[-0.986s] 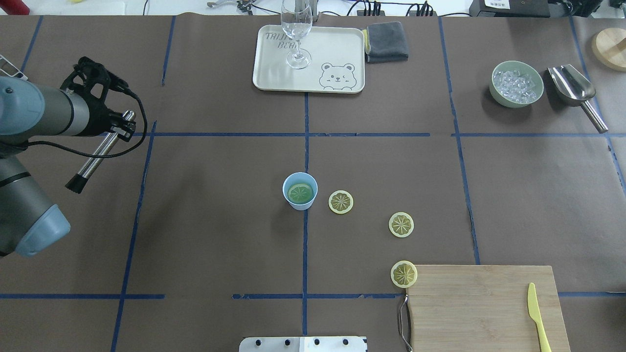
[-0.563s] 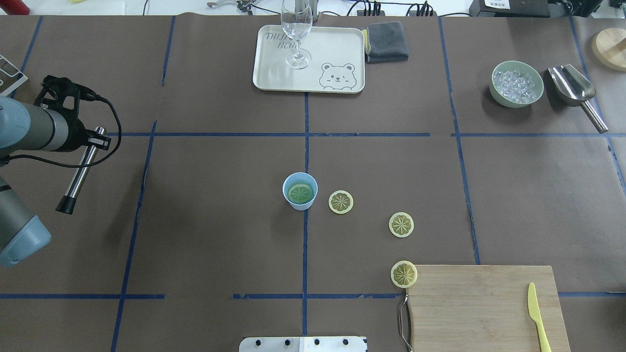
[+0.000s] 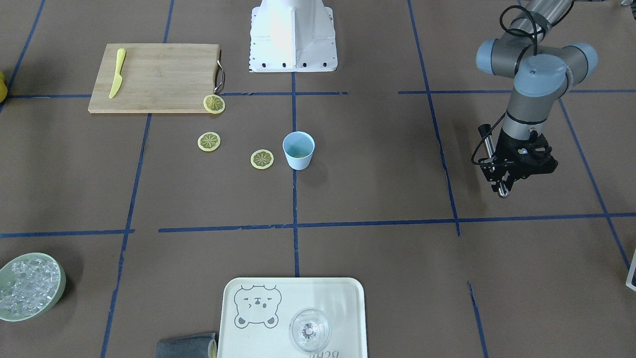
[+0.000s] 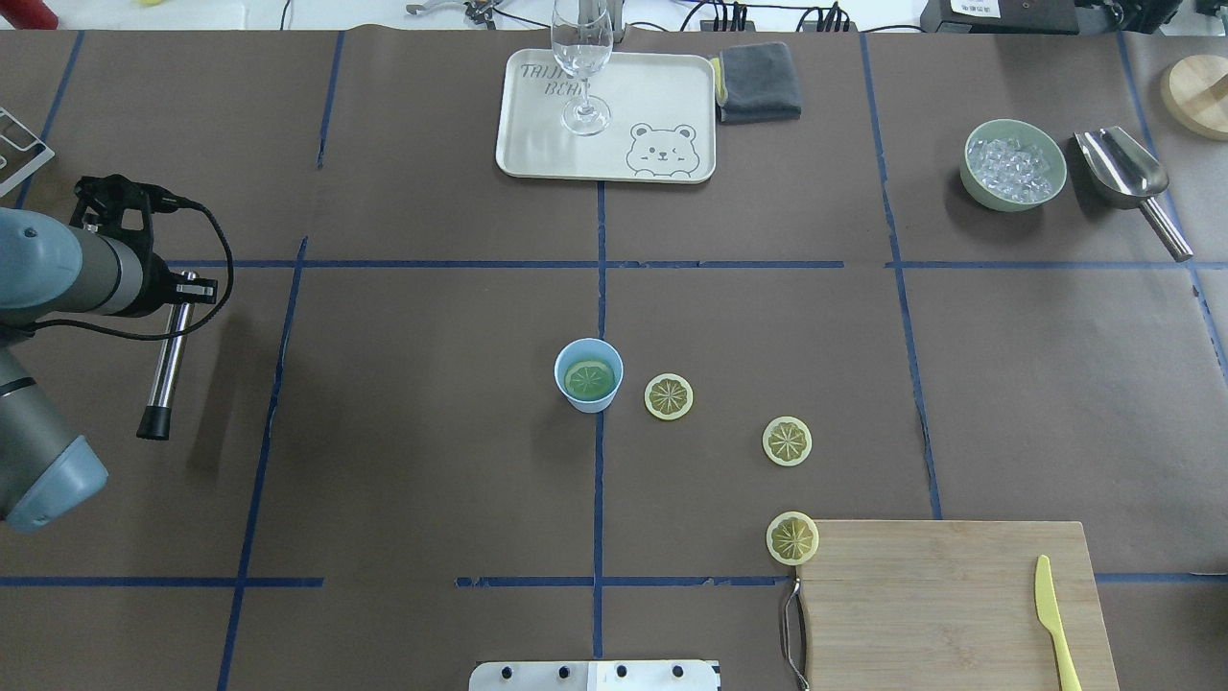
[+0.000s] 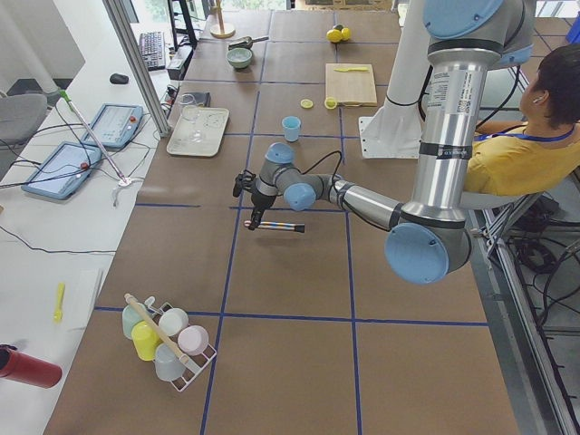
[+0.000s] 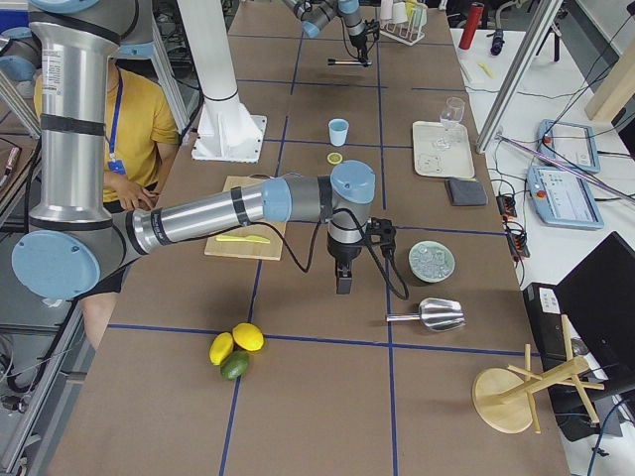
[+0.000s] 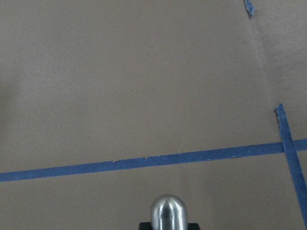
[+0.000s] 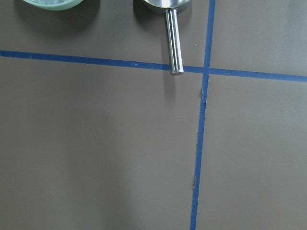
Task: Squeeze lemon into cup
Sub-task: 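Lower the metal rod onto the table and open the left gripper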
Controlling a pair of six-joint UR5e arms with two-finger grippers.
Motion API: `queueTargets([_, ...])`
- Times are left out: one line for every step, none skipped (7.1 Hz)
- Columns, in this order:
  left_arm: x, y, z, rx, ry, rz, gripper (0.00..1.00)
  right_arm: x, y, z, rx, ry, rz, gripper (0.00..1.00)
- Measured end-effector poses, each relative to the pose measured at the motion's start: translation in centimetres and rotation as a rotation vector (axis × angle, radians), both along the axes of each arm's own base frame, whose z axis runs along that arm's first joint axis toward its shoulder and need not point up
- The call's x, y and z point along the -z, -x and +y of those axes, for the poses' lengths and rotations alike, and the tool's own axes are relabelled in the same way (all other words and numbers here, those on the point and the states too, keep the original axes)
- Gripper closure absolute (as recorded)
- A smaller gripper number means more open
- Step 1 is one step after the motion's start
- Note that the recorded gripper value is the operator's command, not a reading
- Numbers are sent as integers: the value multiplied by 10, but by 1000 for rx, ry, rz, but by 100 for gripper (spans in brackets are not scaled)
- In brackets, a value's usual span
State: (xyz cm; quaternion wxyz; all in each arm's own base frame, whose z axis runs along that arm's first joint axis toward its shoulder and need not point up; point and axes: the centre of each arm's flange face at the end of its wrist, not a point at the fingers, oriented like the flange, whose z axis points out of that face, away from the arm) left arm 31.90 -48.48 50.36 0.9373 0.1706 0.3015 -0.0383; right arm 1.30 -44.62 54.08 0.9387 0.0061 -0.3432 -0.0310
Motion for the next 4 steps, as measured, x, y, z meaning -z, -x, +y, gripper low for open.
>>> queueTargets([2,-16,7,4,11,6,100,0,0,0,0,0,-1,0])
queueTargets([3,-26,13,8,13,7,100,0,0,0,-1,0,-1,0])
queueTargets([2,-30,15,7,13,3,25,0,0,0,-1,1,-1,0])
queueTargets([2,-32,17,3,11,0,0,0,0,0,-1,2,0,0])
